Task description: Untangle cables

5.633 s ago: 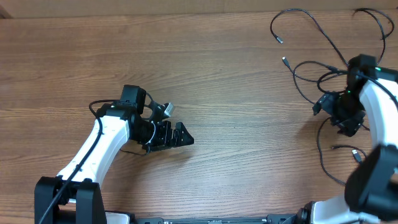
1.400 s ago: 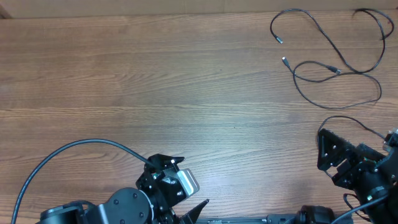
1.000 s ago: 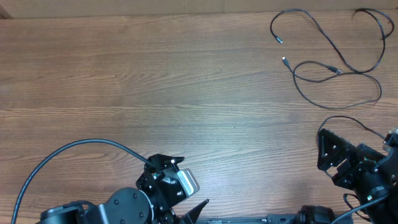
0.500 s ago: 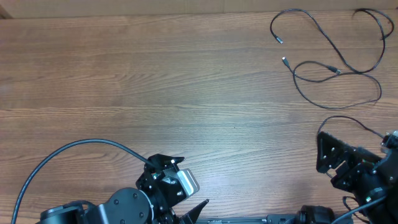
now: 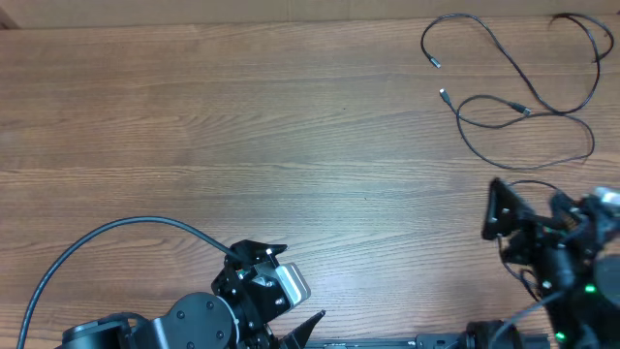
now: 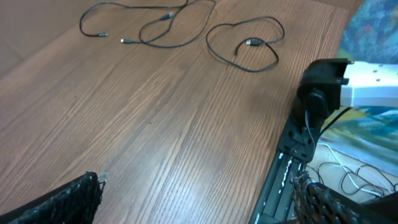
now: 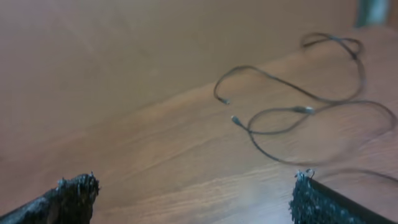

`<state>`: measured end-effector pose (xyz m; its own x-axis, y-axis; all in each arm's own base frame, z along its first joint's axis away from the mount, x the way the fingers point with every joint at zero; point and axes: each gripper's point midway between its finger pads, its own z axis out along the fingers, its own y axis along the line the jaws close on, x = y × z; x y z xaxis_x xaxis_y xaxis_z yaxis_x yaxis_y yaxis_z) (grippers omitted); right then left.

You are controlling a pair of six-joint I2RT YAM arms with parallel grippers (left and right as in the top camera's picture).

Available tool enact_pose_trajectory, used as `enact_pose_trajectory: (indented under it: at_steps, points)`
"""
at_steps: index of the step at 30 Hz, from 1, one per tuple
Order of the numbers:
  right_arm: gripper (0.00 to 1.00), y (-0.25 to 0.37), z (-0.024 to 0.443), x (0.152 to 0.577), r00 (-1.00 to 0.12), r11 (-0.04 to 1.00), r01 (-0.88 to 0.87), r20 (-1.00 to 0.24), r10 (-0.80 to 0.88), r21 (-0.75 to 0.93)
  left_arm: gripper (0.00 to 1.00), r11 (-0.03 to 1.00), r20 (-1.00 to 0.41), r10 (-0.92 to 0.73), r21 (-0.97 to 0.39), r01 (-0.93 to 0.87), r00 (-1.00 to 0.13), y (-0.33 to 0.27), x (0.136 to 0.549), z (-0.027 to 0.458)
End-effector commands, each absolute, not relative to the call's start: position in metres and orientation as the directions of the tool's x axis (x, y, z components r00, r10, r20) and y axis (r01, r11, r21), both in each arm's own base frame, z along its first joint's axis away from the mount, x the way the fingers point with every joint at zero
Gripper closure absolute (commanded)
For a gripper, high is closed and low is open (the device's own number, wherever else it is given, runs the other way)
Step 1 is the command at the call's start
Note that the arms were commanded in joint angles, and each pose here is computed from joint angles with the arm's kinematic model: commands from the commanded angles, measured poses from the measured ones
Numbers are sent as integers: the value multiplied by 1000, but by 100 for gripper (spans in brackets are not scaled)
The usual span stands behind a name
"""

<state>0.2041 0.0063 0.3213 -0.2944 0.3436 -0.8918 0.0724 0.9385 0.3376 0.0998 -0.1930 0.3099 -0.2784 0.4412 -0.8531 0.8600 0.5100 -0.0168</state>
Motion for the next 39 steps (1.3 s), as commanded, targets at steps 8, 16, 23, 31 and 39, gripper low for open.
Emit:
enact_pose_trajectory:
  at_steps: [8,16,23,31,39]
  points:
    - [0,7,268,227,-138,948,7,-939,315,318,0,505,-865,436,6,863,-249,-192,101,318]
    - [0,22,258,229,-12,984,-138,-993,114,115,1,505,-865,436,6,863,-249,-192,101,318]
    - [0,15,236,232,15,988,-112,-994,110,108,0,505,-865,436,5,863,-249,-192,101,318]
    - [0,14,222,237,79,988,-116,-991,107,98,0,505,-865,436,5,863,-249,-192,101,318]
    - [0,16,203,244,97,988,-124,-990,106,94,1,505,-865,436,6,863,-249,-192,101,318]
